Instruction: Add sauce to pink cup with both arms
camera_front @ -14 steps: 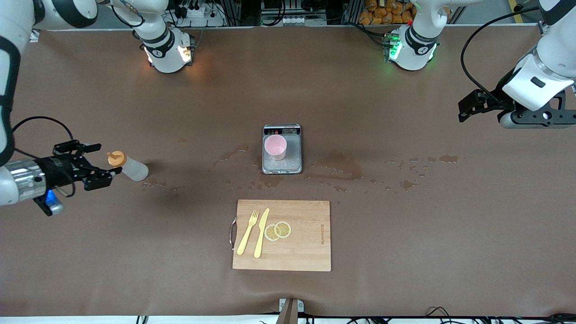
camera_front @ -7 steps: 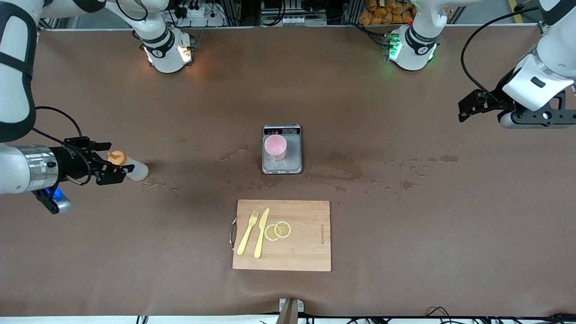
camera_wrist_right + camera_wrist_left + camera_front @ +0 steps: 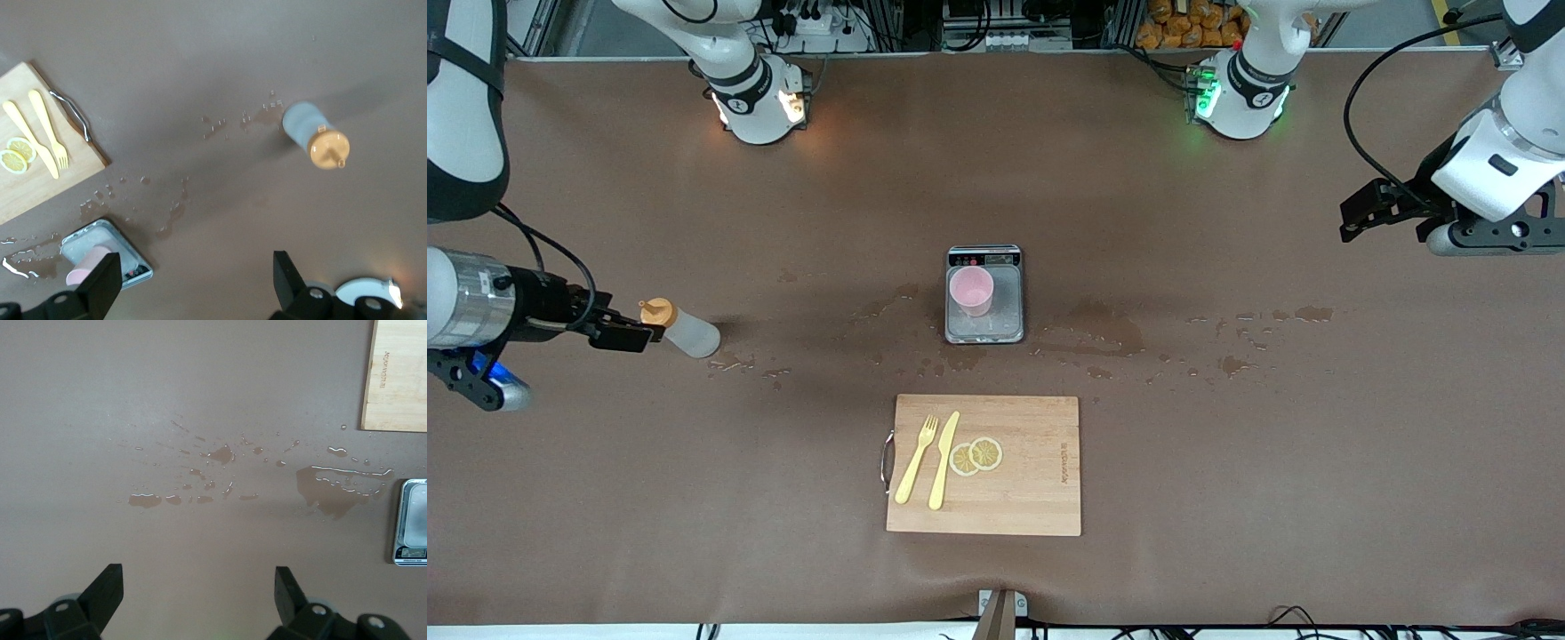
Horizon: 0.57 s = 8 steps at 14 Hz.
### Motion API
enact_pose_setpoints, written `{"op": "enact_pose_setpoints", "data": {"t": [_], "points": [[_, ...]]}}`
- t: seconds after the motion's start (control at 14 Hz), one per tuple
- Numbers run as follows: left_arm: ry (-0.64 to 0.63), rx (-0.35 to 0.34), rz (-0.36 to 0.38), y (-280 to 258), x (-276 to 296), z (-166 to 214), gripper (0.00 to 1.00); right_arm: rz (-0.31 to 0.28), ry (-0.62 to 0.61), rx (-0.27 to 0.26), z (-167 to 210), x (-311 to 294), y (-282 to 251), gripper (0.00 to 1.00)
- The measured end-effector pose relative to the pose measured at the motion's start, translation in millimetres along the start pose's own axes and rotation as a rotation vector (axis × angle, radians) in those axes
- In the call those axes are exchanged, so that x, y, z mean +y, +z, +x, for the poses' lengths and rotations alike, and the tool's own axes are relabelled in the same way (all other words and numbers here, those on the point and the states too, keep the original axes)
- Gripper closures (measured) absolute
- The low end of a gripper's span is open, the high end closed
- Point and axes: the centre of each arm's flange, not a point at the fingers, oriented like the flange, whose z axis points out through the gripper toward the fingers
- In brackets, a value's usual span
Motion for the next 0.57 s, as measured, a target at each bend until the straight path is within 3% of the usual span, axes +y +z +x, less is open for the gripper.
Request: {"op": "enact_pose_setpoints", "data": {"t": [0.28,0.57], "points": [[-0.002,-0.002,-0.001,1,-1,0,0.0,0.012,-0.065,0.115,-41,23,36,0.0],[-0.002,-0.003,-0.001,1,-1,0,0.0,0.004,-0.072,0.138,-69,35,28,0.0]]}}
